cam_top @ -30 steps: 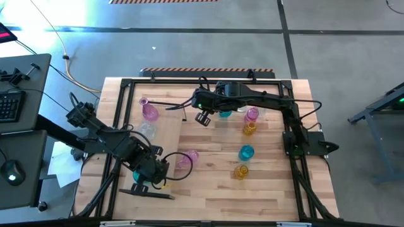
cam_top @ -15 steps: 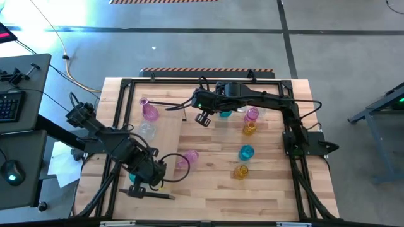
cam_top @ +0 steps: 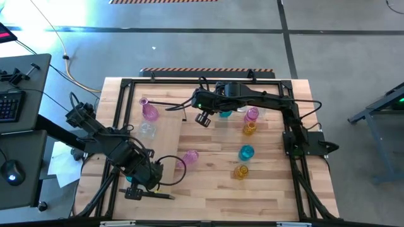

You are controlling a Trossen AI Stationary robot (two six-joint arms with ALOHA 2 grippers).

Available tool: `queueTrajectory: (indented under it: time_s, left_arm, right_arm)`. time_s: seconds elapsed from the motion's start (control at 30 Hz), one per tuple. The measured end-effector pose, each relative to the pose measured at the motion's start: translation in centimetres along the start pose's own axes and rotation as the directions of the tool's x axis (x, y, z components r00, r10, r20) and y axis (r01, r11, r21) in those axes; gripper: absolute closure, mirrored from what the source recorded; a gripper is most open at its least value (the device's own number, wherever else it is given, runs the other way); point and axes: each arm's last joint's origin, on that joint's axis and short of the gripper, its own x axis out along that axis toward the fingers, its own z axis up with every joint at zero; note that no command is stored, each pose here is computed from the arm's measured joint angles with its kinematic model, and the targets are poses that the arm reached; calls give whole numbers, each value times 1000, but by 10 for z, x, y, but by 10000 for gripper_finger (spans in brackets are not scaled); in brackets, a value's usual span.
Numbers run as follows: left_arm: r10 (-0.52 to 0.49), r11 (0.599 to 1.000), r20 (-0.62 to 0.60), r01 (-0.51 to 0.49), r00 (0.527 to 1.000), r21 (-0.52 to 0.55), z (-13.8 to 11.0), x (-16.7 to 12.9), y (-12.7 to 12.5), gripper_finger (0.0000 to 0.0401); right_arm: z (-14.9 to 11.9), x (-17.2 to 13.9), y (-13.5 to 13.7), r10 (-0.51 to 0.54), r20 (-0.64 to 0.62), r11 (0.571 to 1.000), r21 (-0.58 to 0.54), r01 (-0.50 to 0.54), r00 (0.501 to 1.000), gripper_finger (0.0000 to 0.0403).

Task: Sort vases onto shelf
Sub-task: Put the bottom left blue flower vase on the shelf, then put the left violet flower vase on the shelf

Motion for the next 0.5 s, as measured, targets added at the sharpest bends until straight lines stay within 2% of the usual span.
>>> queueTrajectory:
  time_s: [0.33,0.5]
  left_arm:
    - [0,1000,9,1,1000,-21,1,0,0,401]
    - [11,1000,126,-13,992,14,12,-11,4,401]
  right_arm:
    - [0,0,0,5,-2,1000,-19,-5,1000,403]
    - [0,0,0,6,-2,1000,-27,-6,1000,403]
